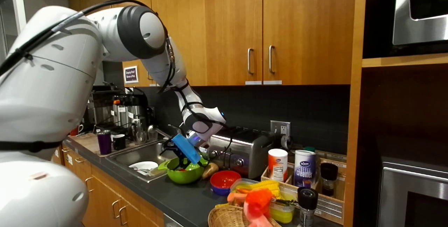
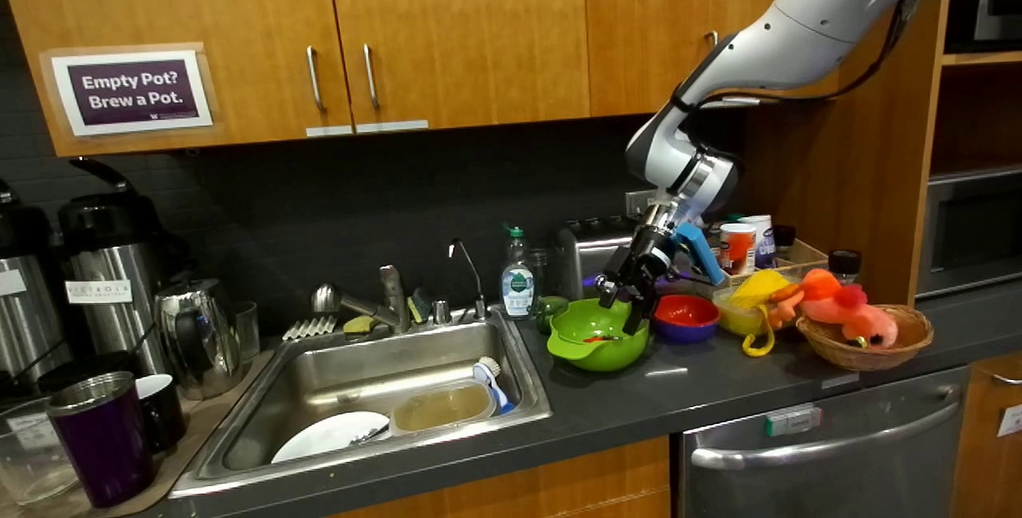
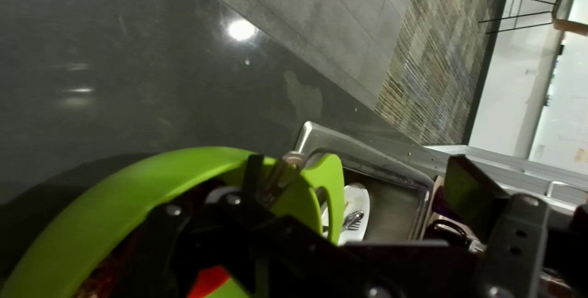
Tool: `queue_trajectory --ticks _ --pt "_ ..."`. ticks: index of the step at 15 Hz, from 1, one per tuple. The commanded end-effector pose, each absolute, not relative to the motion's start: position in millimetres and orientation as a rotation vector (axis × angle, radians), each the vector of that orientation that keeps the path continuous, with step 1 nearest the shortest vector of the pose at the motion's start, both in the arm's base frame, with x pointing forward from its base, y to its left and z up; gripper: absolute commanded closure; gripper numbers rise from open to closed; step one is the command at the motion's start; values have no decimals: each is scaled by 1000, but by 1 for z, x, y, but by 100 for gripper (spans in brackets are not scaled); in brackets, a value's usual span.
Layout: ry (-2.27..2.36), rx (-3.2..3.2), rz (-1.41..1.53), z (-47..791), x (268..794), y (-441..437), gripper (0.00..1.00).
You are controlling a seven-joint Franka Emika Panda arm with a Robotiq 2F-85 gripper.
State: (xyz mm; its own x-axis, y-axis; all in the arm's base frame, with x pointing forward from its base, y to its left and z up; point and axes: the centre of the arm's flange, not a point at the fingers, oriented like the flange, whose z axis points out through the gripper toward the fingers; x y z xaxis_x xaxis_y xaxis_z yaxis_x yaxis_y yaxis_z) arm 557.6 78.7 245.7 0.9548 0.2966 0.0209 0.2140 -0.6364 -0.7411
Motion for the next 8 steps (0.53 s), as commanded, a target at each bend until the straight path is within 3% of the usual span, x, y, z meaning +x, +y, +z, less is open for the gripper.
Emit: queue_trajectory --ticks 1,8 --pt "-379 -2384 146 244 571 92 0" --pt "-466 -2505 125 252 581 113 0"
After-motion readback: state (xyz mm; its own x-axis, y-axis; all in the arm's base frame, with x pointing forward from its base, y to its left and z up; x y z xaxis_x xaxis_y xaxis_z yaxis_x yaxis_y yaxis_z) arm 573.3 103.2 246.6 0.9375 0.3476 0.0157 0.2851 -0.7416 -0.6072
